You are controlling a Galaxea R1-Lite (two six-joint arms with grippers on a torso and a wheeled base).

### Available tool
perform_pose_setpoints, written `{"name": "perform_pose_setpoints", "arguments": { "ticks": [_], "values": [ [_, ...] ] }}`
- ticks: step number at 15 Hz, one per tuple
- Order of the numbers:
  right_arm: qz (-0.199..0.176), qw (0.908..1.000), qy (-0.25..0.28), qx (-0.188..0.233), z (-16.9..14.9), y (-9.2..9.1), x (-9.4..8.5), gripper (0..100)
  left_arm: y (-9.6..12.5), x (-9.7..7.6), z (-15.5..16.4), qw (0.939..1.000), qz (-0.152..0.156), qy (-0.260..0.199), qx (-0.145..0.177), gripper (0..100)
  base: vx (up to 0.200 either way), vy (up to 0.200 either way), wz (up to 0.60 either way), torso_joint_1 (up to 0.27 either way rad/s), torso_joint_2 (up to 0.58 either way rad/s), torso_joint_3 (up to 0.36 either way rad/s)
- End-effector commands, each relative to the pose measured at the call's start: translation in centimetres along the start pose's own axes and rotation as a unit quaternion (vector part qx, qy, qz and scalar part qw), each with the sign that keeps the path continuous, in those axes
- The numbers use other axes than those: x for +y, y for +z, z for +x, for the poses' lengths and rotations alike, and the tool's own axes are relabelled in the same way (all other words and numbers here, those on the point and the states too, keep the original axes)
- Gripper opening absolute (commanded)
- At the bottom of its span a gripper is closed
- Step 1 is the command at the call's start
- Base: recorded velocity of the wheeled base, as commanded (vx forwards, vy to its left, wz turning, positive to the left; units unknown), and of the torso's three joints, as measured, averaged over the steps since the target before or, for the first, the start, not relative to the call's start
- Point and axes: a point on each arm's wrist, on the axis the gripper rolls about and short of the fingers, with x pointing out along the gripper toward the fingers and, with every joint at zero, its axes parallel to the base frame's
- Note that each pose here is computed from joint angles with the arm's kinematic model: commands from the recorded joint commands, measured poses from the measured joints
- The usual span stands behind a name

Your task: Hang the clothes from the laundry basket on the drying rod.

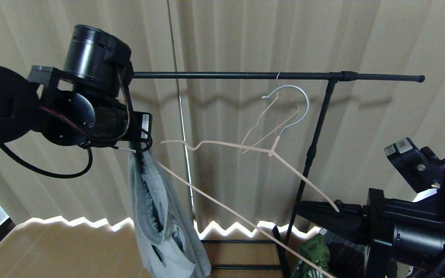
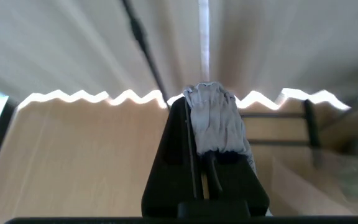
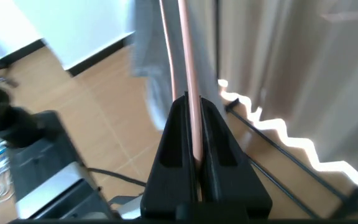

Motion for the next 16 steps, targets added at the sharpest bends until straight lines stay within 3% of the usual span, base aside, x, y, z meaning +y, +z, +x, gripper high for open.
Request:
{"name": "perform_pose_setpoints", "arguments": {
  "ticks": [1,5,7,12,16],
  "values": [
    [-0.004,0.9999,0.011,-0.005,-0.1,0.3,0.5,0,-0.3,-0.8,1.7,0.9998,0.007,0.007,0.014,0,0.0,0.0,0.0,0.0,0.0,0.0],
    [-0.004,0.9998,0.016,0.009,1.8,0.5,0.6,0,-0.4,-1.0,1.4,0.9998,0.011,0.004,0.016,0,0.0,0.0,0.0,0.0,0.0,0.0],
    [-0.003,0.9998,0.014,0.016,2.8,0.6,0.4,0,-0.6,-0.5,0.8,0.9992,0.021,0.007,0.032,0,0.0,0.0,0.0,0.0,0.0,0.0],
    [0.002,0.9996,-0.002,0.028,5.5,0.9,-0.1,0,-0.6,-0.7,0.0,0.9994,0.021,0.001,0.027,0,0.0,0.0,0.0,0.0,0.0,0.0],
    [0.045,0.998,0.015,0.043,5.8,0.5,1.2,0,-0.6,-0.7,0.0,0.9996,0.003,0.001,0.027,0,0.0,0.0,0.0,0.0,0.0,0.0]
  ]
}}
